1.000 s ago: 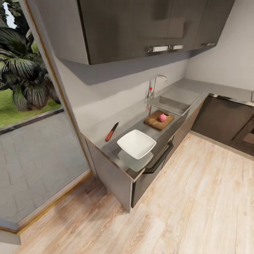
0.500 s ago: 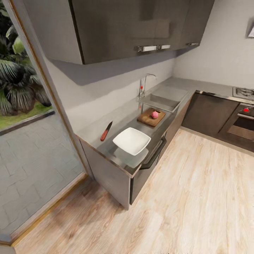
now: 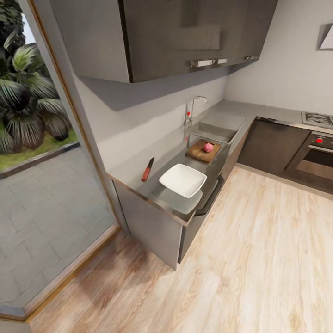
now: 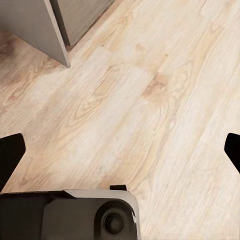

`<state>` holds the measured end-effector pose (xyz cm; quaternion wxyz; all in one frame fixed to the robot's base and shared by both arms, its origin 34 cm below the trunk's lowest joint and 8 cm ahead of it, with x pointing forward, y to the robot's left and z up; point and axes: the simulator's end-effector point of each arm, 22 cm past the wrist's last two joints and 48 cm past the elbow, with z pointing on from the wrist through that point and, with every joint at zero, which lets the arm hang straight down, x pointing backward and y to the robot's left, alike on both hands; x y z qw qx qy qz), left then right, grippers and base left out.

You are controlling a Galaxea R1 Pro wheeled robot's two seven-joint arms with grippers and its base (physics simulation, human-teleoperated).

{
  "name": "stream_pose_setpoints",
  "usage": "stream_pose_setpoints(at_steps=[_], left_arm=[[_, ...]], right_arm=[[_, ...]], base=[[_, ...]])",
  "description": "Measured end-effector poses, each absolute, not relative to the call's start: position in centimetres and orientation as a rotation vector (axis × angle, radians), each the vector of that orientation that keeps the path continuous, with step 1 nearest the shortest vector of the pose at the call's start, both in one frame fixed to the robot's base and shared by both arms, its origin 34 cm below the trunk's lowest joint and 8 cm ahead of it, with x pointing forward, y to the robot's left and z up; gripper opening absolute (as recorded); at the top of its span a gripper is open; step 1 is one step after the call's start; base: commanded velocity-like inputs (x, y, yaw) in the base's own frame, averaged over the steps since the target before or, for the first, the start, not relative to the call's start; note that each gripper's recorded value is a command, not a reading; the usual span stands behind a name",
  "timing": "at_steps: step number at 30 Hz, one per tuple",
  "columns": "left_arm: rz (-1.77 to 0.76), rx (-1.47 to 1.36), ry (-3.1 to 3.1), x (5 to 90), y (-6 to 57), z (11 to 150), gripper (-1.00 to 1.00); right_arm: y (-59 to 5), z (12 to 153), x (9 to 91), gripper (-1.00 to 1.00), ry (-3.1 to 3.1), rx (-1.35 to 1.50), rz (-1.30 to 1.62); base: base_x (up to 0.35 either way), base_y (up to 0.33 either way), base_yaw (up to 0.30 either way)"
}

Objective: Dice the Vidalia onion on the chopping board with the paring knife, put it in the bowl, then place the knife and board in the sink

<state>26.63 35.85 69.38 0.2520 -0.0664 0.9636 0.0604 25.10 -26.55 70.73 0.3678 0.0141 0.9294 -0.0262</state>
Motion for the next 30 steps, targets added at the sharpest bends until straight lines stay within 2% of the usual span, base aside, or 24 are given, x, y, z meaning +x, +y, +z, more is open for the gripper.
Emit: stream_pose_setpoints(at_steps=[6,15,21,30], left_arm=[[0.168,-0.181,2.632,26.1,35.9,69.2,1.0],[0.168,-0.181,2.632,26.1,35.9,69.2,1.0],[0.167,-0.18,2.632,26.1,35.9,69.2,1.0],[0.168,-0.18,2.635,26.0,35.9,69.1,1.0]], right_arm=[[-26.5,72.1,27.8,1.0,2.316,0.039,-0.066],[-32.9,84.1,43.1,1.0,2.026,0.236,-0.363],[-33.4,89.8,47.7,1.0,1.988,0.258,-0.383],[-34.4,95.8,61.5,1.0,1.981,0.287,-0.436]], base=[[-0.001,0.003,0.0],[0.0,0.0,0.0],[0.0,0.0,0.0],[0.0,0.0,0.0]])
